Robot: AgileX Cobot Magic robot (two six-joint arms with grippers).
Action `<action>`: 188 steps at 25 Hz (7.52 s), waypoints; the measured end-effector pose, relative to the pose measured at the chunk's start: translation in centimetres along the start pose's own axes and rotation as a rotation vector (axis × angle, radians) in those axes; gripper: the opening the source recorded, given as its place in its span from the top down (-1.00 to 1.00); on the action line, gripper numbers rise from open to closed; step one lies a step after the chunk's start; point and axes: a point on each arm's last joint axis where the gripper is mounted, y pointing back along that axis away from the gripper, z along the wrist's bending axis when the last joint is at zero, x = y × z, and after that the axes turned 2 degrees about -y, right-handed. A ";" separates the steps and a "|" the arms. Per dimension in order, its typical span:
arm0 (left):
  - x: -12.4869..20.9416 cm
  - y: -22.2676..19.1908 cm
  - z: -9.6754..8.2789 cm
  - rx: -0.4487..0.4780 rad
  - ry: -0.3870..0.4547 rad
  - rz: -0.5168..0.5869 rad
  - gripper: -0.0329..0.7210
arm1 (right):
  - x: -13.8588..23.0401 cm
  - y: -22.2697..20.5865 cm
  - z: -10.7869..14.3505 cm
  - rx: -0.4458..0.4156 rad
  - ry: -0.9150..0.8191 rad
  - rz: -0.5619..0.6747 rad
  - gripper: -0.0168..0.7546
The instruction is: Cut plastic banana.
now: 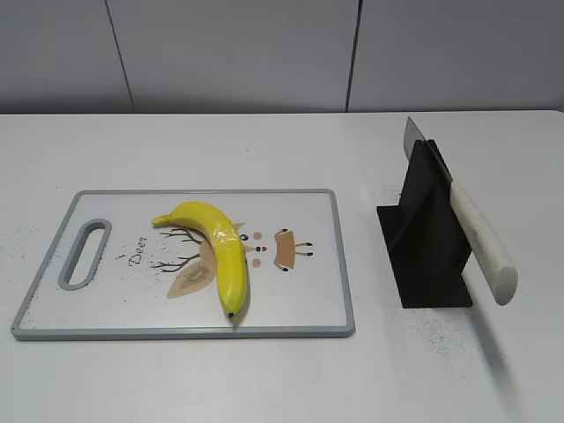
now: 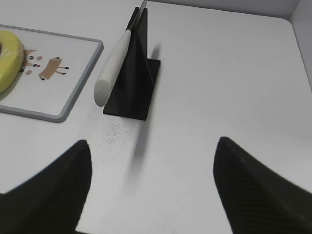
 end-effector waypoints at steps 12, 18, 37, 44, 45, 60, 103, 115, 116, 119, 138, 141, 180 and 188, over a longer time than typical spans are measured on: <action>0.0 0.0 0.0 0.000 0.000 0.000 -0.64 | 0.0 0.0 0.0 0.000 0.000 0.000 -0.57; 0.0 0.0 0.0 0.000 0.000 0.000 -0.64 | 0.0 0.0 0.0 0.000 0.000 0.000 -0.57; 0.0 0.0 0.0 0.000 0.000 0.000 -0.64 | 0.0 0.0 0.0 -0.004 -0.002 0.000 -0.57; 0.0 0.0 0.0 0.000 0.000 0.000 -0.64 | -0.1 -0.1 0.0 -0.005 -0.004 0.004 -0.57; 0.0 0.0 0.0 0.000 0.000 0.000 -0.64 | -0.3 -0.2 0.0 -0.005 -0.005 0.015 -0.57; 0.0 0.0 0.0 0.000 0.000 0.000 -0.64 | -7.9 -5.1 -0.7 0.001 -0.281 0.317 -0.57; 0.0 0.0 0.0 0.000 0.000 0.000 -0.64 | -6.4 -29.4 4.2 0.043 -0.235 1.106 -0.09; 0.0 0.0 0.0 0.000 0.000 0.000 -0.64 | -6.4 -29.4 4.4 0.042 -0.251 1.107 0.54; 0.0 0.0 0.0 0.000 0.000 0.000 -0.64 | -6.4 -29.4 4.4 0.042 -0.251 1.109 0.54; 0.0 0.0 0.0 0.000 0.000 0.000 -0.64 | -6.4 -29.2 4.4 0.042 -0.251 1.115 0.54; 0.0 0.0 0.0 0.000 0.000 0.000 -0.64 | -13.8 -25.4 4.2 0.010 -0.227 0.924 0.54; 0.0 0.0 0.0 0.000 0.000 0.000 -0.64 | -15.3 -24.9 4.1 0.010 -0.213 0.899 0.54; -18.0 -16.1 -0.7 0.653 -0.701 0.249 -0.64 | -14.3 -32.1 10.5 -0.753 1.030 0.775 0.54; -19.5 -21.6 -5.7 0.826 -0.998 0.266 -0.64 | -13.5 -33.0 10.7 -0.817 1.101 0.772 0.54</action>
